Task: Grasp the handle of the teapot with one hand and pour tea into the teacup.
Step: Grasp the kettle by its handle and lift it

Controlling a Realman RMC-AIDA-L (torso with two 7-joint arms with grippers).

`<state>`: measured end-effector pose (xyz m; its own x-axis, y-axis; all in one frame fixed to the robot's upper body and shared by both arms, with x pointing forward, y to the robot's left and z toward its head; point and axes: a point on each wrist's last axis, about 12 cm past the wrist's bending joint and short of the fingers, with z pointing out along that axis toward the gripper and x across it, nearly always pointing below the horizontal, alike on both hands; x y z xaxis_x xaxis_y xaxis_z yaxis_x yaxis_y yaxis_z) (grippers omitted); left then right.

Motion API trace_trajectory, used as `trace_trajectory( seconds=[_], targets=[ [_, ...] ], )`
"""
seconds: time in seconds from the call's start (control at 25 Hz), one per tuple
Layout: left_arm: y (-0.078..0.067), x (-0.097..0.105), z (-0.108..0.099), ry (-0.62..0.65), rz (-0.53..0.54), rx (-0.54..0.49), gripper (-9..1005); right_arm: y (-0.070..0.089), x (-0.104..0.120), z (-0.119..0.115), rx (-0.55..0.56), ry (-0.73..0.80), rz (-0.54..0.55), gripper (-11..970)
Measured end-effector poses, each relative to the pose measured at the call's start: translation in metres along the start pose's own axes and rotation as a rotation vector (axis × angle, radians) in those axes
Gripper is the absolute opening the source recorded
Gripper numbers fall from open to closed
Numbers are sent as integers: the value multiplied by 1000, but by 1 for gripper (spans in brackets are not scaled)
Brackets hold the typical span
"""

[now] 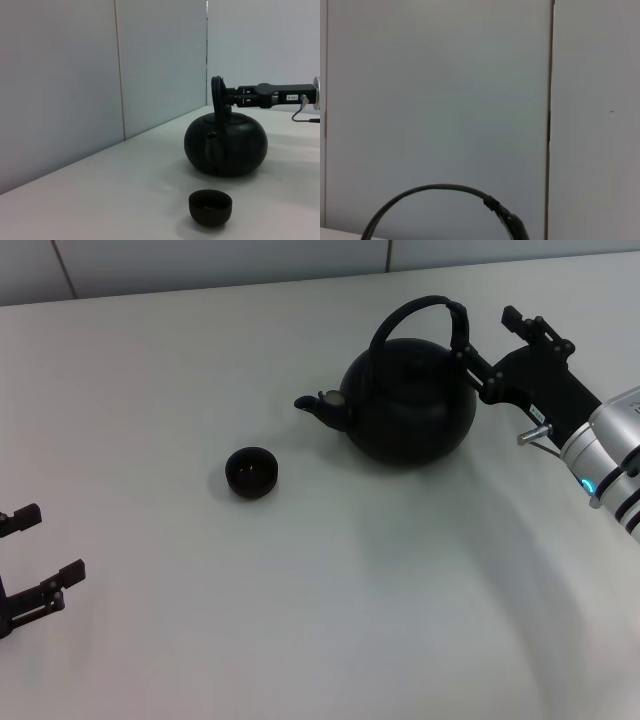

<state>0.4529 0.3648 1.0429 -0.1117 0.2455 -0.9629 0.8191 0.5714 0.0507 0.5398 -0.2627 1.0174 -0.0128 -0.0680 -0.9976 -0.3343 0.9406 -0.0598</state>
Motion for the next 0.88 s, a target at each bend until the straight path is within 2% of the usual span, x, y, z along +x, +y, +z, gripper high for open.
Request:
trace_trajectory(
  seconds=[0.68,0.88],
  targets=[
    [-1,-1,3,-9,-1,4,824,0,0,3,-3,15,4,694],
    [-1,-1,3,-8,-2,4,824,2,1,4,-7,20,6,528]
  ],
)
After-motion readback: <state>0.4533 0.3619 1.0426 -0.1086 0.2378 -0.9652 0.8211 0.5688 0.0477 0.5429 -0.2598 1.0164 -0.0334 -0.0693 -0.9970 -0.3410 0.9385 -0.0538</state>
